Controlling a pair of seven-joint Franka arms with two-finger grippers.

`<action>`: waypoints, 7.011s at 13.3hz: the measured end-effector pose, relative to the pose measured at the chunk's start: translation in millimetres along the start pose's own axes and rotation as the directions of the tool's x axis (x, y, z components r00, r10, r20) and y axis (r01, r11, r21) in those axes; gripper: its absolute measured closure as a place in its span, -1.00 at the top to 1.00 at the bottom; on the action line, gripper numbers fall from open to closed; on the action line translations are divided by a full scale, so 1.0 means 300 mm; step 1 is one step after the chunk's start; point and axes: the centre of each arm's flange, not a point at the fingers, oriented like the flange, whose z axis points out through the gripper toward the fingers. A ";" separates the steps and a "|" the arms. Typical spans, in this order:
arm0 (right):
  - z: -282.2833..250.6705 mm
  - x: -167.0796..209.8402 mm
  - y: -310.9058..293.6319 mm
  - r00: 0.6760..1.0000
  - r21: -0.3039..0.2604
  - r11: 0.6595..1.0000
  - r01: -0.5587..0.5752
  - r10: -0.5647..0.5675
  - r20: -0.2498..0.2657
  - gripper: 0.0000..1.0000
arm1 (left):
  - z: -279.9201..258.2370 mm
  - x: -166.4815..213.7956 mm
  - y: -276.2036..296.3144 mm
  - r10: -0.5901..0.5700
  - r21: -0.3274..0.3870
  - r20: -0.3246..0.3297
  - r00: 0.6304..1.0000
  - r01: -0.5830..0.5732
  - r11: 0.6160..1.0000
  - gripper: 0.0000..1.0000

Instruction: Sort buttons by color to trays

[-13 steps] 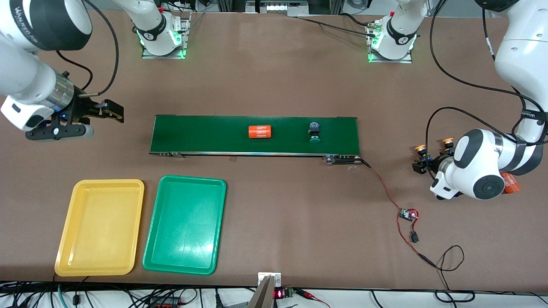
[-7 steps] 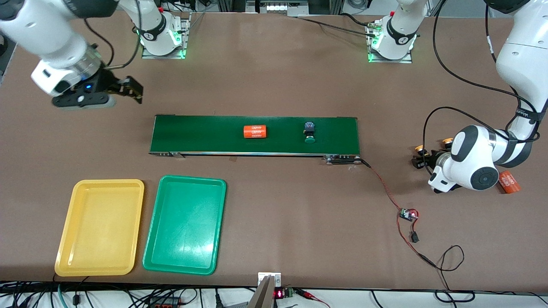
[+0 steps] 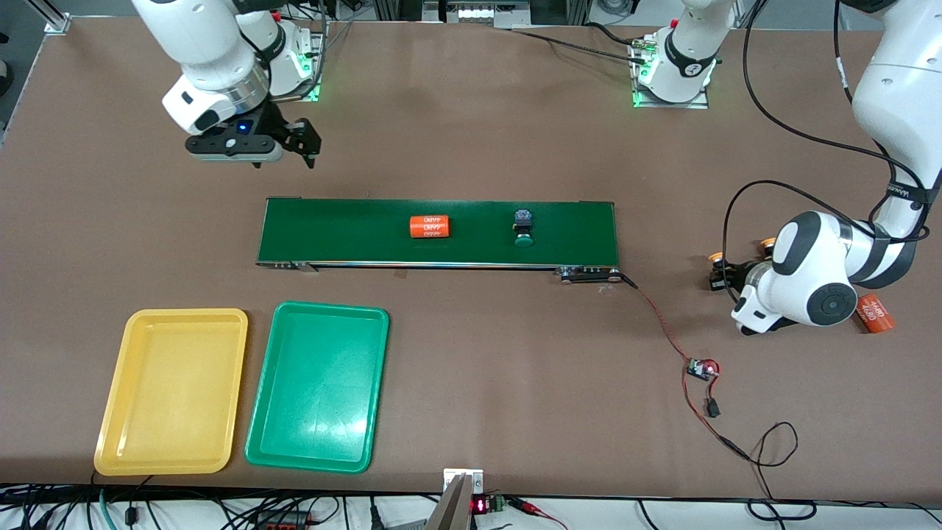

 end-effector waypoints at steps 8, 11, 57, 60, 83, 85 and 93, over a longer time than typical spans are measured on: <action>0.069 -0.019 -0.061 1.000 0.013 1.000 -0.014 0.014 0.003 1.00 | -0.340 -0.396 0.557 0.361 -0.057 -0.010 0.932 -0.361 0.931 -0.35; 0.101 -0.011 -0.054 1.000 0.009 1.000 -0.017 0.017 0.023 1.00 | -0.252 -0.492 0.780 0.450 -0.071 -0.044 0.892 -0.452 0.889 -0.35; 0.524 -0.045 -0.528 0.992 0.006 0.999 0.034 -0.035 0.121 1.00 | 0.230 0.139 -0.485 0.245 0.043 0.081 0.966 -0.249 0.968 0.81; 0.562 -0.051 -0.579 0.992 -0.007 1.000 0.007 -0.006 0.122 1.00 | 0.229 0.132 -0.485 0.249 0.027 0.075 0.966 -0.252 0.967 0.06; 0.795 0.010 -0.596 0.992 -0.029 0.999 -0.031 0.034 0.121 0.35 | -0.401 -0.250 0.415 0.476 -0.039 -0.006 0.879 -0.476 0.879 -0.16; 0.796 0.012 -0.593 0.992 -0.029 0.999 -0.032 0.035 0.120 -0.07 | -0.395 -0.314 0.529 0.464 -0.090 0.021 0.885 -0.461 0.883 -0.16; 0.597 0.278 -0.471 0.998 -0.071 0.997 -0.006 0.011 0.062 -0.19 | -0.180 -0.507 0.961 0.358 -0.158 0.052 0.932 -0.346 0.925 -0.16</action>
